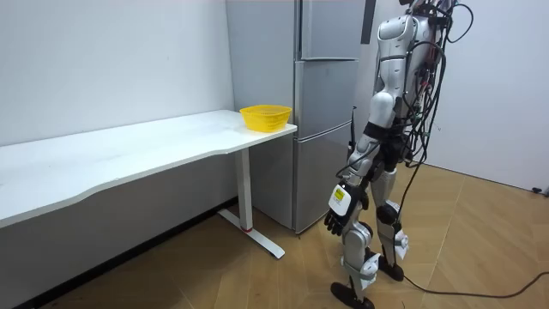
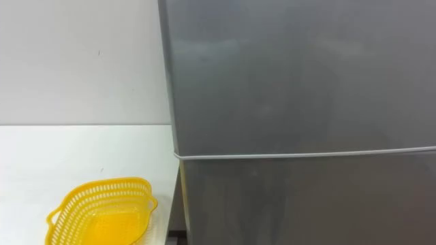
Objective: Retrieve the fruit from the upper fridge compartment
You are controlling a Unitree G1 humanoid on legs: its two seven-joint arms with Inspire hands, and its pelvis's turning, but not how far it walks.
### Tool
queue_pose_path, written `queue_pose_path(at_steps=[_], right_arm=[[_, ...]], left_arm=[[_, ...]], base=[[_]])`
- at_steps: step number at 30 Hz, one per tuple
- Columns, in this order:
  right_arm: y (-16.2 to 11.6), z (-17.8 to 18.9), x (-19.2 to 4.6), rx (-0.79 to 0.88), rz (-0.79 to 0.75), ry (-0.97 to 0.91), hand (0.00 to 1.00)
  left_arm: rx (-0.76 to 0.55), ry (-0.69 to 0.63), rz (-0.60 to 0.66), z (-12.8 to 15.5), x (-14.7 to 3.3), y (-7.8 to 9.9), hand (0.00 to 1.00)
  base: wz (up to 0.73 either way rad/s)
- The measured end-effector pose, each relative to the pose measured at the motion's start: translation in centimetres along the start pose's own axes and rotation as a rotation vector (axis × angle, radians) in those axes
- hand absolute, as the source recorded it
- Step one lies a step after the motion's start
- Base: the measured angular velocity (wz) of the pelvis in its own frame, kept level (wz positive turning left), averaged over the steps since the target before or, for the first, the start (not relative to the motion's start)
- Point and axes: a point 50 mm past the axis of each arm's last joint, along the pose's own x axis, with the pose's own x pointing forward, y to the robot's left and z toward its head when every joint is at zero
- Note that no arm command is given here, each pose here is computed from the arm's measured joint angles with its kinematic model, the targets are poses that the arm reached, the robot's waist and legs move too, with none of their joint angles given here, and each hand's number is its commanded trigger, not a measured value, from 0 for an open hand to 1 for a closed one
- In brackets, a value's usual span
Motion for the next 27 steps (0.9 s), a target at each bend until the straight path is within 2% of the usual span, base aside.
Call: queue_pose_path(at_steps=[13,21,27], right_arm=[[-0.02,0.05,0.06,0.0,-0.01,0.008,0.0],[-0.04,-0.2,0.04,0.009,-0.033,0.015,0.0],[0.19,-0.15,0.1,0.048,-0.04,0.009,0.0]], left_arm=[[-0.002,-0.002,0.01,0.0,0.0,0.1,0.0],[-0.006,0.001,0.072,-0.06,-0.01,0.38,0.0],[-0.18,0.015,0.145,-0.35,-0.07,0.95,0.0]], base=[[0.0],[0.0],[0.0]])
